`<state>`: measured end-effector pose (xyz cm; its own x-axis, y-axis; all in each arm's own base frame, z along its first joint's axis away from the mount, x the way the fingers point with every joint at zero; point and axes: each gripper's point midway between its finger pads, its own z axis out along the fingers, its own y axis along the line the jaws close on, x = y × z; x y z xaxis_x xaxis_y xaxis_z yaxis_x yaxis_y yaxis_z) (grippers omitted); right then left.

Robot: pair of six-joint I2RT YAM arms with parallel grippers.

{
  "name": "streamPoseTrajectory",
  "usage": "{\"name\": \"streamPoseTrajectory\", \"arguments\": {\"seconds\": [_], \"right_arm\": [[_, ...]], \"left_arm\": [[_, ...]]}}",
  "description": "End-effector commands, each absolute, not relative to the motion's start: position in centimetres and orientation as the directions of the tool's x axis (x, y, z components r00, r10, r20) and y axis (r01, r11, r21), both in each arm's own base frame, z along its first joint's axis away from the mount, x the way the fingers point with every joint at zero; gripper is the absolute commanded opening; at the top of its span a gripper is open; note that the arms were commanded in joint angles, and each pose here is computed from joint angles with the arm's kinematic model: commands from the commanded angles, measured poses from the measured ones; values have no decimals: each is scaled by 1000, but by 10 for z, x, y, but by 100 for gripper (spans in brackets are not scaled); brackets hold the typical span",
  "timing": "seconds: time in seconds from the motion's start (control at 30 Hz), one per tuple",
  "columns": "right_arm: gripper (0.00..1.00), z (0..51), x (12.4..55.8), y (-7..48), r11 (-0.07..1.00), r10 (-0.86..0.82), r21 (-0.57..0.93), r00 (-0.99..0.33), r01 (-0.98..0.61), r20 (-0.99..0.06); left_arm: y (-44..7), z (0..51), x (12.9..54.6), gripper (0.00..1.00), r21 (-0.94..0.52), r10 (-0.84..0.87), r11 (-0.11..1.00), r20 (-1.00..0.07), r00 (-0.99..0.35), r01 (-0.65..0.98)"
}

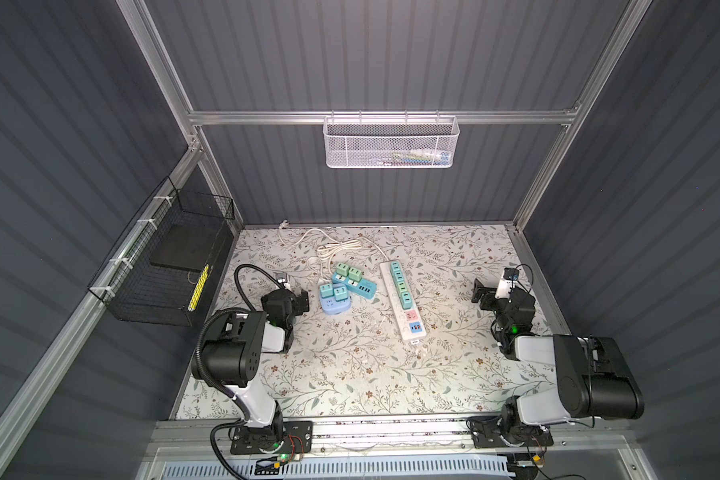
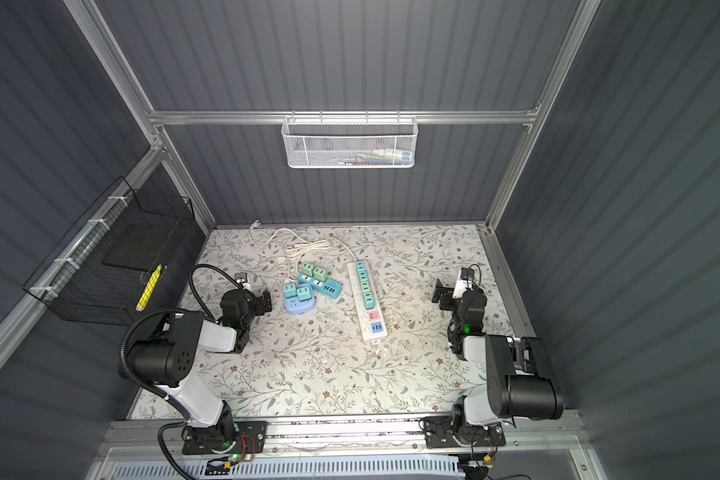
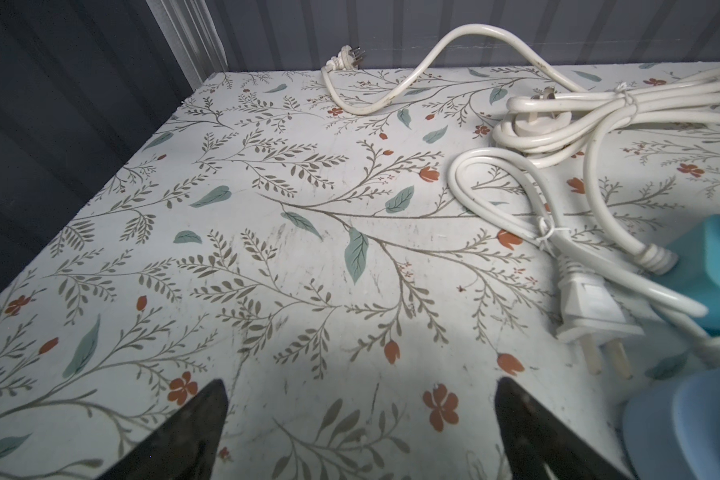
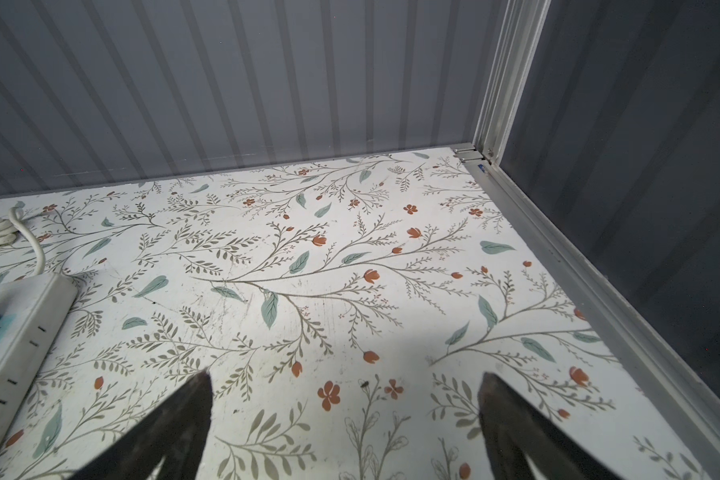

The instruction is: Insert the plug

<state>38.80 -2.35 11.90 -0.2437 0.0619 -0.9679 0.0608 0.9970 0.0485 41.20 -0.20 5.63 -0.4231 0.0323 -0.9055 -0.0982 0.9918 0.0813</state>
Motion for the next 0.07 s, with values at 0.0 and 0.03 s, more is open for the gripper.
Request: {"name": "streamPoseTrajectory", "arguments": {"seconds": [0.0, 0.03], "right_arm": [[99, 118, 387, -22, 997, 68, 55, -246, 56, -967], [99, 119, 387, -22, 997, 67, 55, -245, 55, -967]], "left_arm": [[0, 65, 417, 100, 84, 38, 992, -917, -398, -98], [0, 64, 416, 100, 84, 37, 992, -915, -402, -99]]}}
